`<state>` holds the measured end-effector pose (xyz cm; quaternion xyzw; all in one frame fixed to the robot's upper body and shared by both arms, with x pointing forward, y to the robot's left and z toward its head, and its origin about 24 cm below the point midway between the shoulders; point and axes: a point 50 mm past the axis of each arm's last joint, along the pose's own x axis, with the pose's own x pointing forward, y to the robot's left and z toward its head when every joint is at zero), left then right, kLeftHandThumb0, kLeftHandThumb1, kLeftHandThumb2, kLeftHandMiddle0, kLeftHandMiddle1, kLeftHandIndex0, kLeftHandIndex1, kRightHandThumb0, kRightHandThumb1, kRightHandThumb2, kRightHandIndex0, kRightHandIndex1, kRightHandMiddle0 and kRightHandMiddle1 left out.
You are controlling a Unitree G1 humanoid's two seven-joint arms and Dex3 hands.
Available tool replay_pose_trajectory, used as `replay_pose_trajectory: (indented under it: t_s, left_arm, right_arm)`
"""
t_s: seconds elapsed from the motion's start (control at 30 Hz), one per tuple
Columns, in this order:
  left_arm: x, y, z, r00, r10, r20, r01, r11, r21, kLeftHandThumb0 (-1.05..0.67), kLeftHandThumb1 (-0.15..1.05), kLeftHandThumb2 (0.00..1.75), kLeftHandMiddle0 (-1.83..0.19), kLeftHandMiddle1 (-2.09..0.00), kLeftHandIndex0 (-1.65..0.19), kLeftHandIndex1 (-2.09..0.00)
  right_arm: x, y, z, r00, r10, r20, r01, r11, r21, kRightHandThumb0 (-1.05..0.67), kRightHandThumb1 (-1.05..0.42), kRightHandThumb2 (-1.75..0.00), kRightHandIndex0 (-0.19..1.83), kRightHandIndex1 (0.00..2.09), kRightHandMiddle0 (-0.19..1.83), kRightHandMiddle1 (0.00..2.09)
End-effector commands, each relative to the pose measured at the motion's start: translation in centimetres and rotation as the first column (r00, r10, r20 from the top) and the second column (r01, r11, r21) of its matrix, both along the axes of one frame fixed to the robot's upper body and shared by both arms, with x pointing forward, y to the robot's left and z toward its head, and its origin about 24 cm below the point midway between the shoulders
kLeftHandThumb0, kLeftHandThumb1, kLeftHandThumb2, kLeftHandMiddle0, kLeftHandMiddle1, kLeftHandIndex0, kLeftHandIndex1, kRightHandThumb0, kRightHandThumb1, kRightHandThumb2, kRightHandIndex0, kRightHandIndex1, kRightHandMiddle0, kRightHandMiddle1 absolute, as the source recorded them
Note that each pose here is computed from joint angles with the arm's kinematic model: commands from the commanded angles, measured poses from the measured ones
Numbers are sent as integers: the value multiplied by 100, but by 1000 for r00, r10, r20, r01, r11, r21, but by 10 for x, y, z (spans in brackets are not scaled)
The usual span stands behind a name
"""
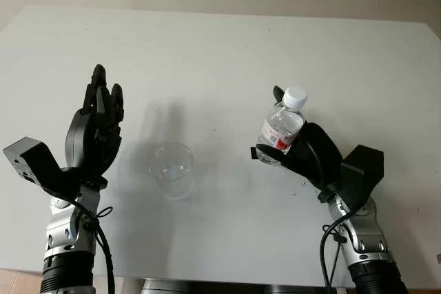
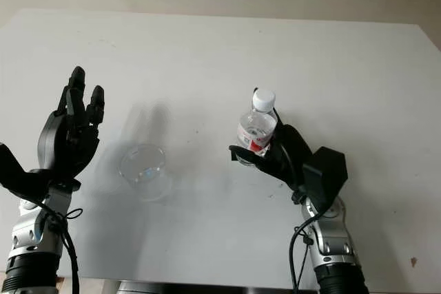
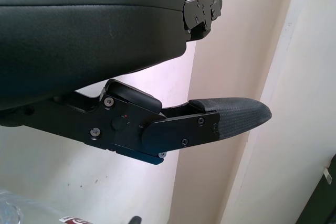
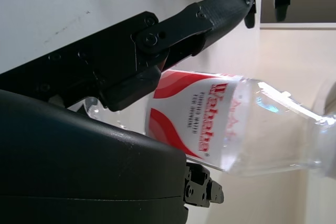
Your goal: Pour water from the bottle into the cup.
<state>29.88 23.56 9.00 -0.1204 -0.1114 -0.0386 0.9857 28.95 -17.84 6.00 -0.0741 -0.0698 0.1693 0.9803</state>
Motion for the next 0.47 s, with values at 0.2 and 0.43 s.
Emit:
replay_pose_trajectory:
  t_s: [0.2, 0.43]
  left_arm:
    - [3, -2, 5, 1000, -6, 19, 6, 1000, -2, -80, 105, 57, 19, -4, 19, -3]
    - [2, -1, 4, 1000, -9, 22, 9, 1000, 1, -79, 105, 57, 19, -3, 19, -2]
  right_arm:
    - [-5, -6, 5, 997, -60, 46, 57, 997, 59, -105, -96, -6, -19, 0, -19, 0]
    - [-7, -7, 5, 995, -81, 51, 77, 994, 74, -103, -96, -5, -19, 0, -19, 0]
